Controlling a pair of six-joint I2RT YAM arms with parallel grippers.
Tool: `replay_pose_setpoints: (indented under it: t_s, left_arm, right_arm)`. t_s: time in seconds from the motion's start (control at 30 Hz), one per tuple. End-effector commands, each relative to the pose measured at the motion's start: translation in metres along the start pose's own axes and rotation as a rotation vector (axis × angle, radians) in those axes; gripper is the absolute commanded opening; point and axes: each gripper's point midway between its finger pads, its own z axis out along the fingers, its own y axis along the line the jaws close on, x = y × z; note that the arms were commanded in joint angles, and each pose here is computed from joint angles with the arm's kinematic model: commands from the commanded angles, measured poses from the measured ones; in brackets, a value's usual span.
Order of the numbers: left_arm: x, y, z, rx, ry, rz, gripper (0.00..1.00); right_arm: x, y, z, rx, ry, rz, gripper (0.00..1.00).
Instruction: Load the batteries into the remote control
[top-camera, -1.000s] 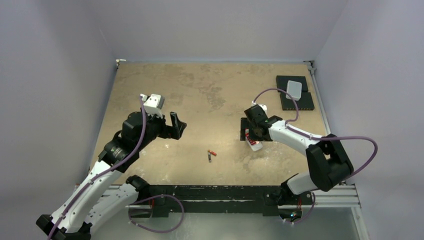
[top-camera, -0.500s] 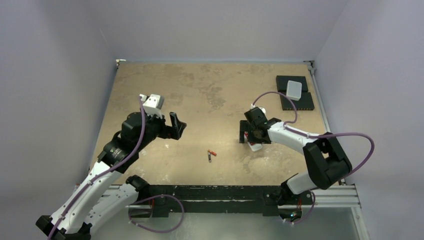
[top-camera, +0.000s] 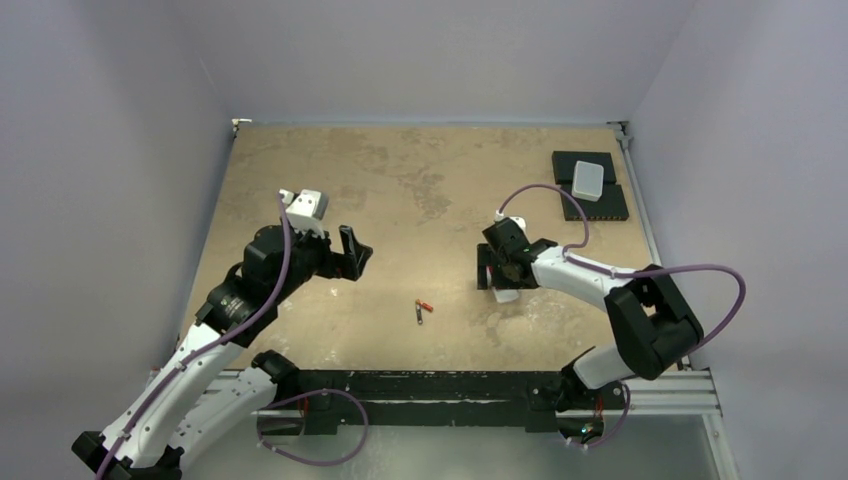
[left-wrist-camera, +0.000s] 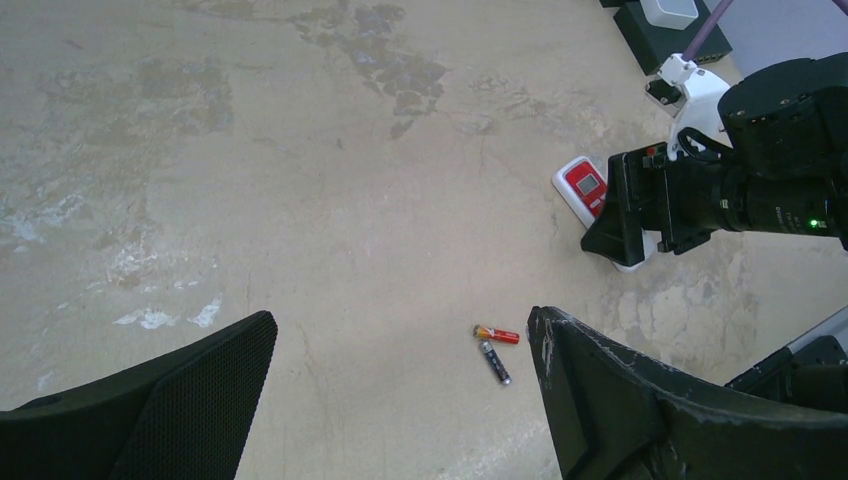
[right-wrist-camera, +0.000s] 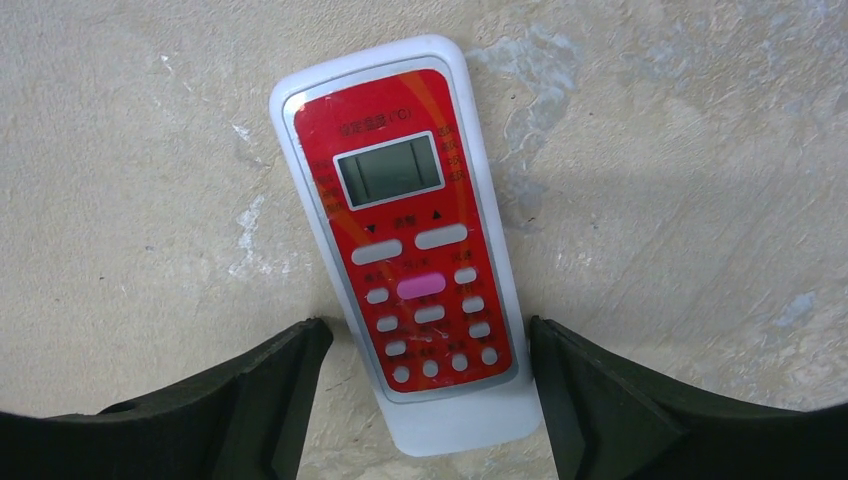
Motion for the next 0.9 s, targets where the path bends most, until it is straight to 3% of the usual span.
replay_pose_setpoints:
  t_s: [0.0,0.3,0.63,0.87]
  left_arm:
    - [-0.003,-0.003,-0.001,0.014,-0.013,-0.013,0.99]
    - [-0.002,-0.003,-0.001,0.016,-0.013,-0.013,0.99]
    - [-0.001,-0.003,0.000,0.013,-0.007,-0.013,0.99]
    - [0.002,-0.004,0.003,0.023,0.005,-0.016,0.99]
  right_arm:
    - [0.005,0.006,0.002,0.000,0.017,0.007,0.81]
    - [0.013,0.010,0.005,0.000,0.042,-0.007,0.67]
    - [0.004,0.020,-0.018,-0.053,0.007,-0.016,0.23]
    - [-0.007,0.033,-0.049,-0.149,-0.041,-0.034,0.11]
